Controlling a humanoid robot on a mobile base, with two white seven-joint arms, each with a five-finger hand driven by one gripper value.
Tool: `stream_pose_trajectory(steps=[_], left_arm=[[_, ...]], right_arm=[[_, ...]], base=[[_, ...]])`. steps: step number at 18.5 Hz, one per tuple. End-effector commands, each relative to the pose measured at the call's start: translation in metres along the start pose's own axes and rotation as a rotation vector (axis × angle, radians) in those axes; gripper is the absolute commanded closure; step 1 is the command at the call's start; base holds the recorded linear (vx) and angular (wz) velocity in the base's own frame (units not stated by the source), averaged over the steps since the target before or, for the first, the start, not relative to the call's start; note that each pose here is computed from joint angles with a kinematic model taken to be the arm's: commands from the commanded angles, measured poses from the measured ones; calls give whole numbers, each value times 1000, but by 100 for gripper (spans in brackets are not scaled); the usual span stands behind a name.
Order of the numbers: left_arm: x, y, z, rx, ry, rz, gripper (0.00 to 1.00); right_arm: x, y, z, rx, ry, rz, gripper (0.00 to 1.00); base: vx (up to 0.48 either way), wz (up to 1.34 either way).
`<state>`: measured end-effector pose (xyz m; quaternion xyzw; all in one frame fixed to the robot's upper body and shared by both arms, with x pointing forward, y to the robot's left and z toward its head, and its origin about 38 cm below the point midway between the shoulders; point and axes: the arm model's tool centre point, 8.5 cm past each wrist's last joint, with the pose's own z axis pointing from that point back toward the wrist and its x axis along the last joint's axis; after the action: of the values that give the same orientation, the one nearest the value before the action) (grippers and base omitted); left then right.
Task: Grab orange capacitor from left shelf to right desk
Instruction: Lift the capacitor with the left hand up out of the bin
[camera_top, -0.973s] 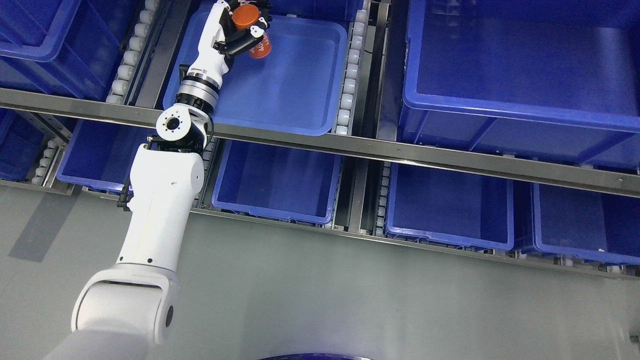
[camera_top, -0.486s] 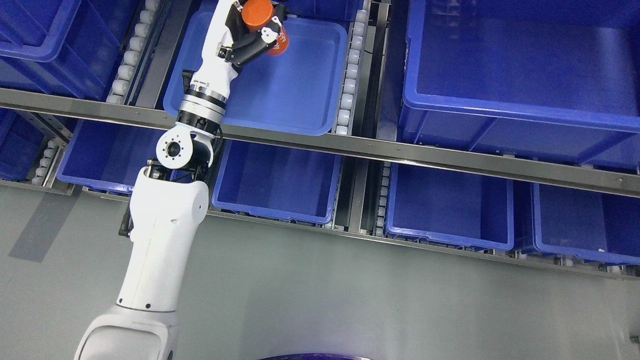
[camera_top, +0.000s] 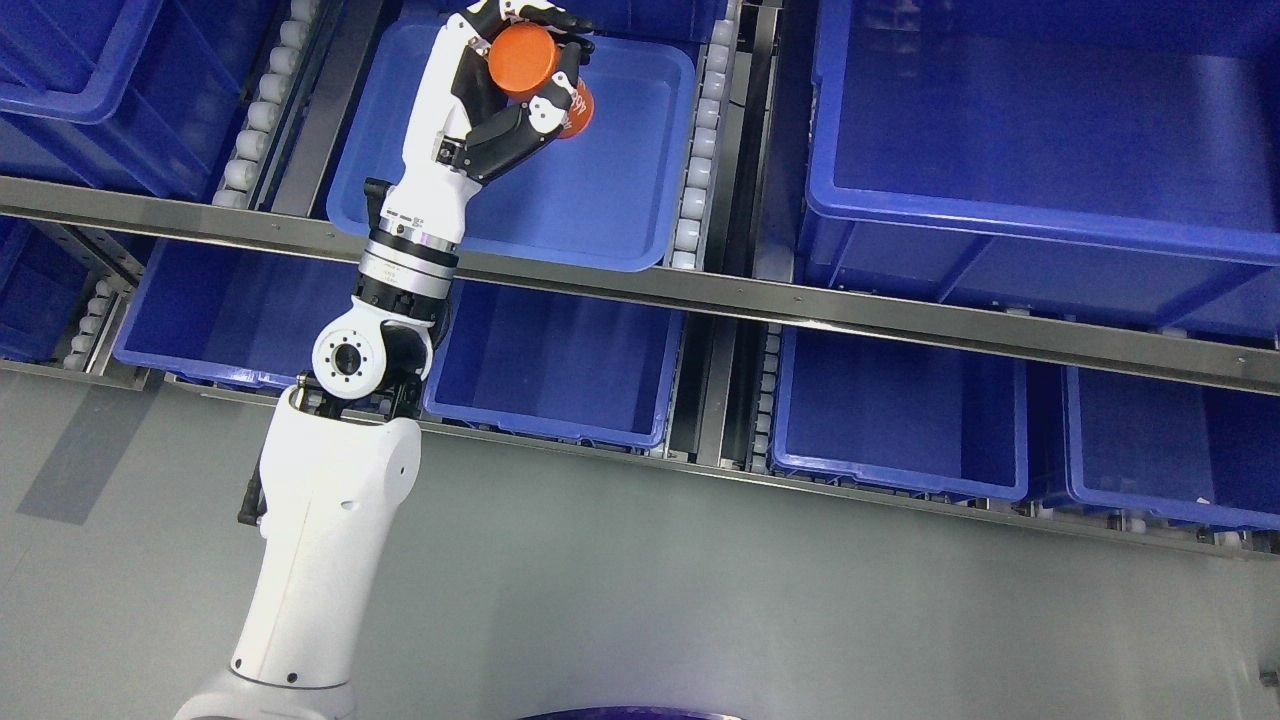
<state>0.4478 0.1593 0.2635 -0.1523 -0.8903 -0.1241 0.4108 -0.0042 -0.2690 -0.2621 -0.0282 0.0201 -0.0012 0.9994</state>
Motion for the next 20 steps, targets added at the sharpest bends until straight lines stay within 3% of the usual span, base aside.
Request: stream_pose_trajectory(steps=[1,8,14,20], left_arm=[[27,-8,1,-35,-75,-18,99],[28,-9,1,-39,-88,-18,98],[50,-23,4,-73,-321,-48,98],[54,-60,7,-168,-415,-10,98]], right_arm=[[-14,-11,0,-18,10,-11,0],[-14,-11,0,-18,10,-11,0],[-14,-11,0,-18,10,-11,0],[-14,-11,0,-18,10,-11,0]], base=[[10,0],[8,30],[-16,-16],[-9,0]])
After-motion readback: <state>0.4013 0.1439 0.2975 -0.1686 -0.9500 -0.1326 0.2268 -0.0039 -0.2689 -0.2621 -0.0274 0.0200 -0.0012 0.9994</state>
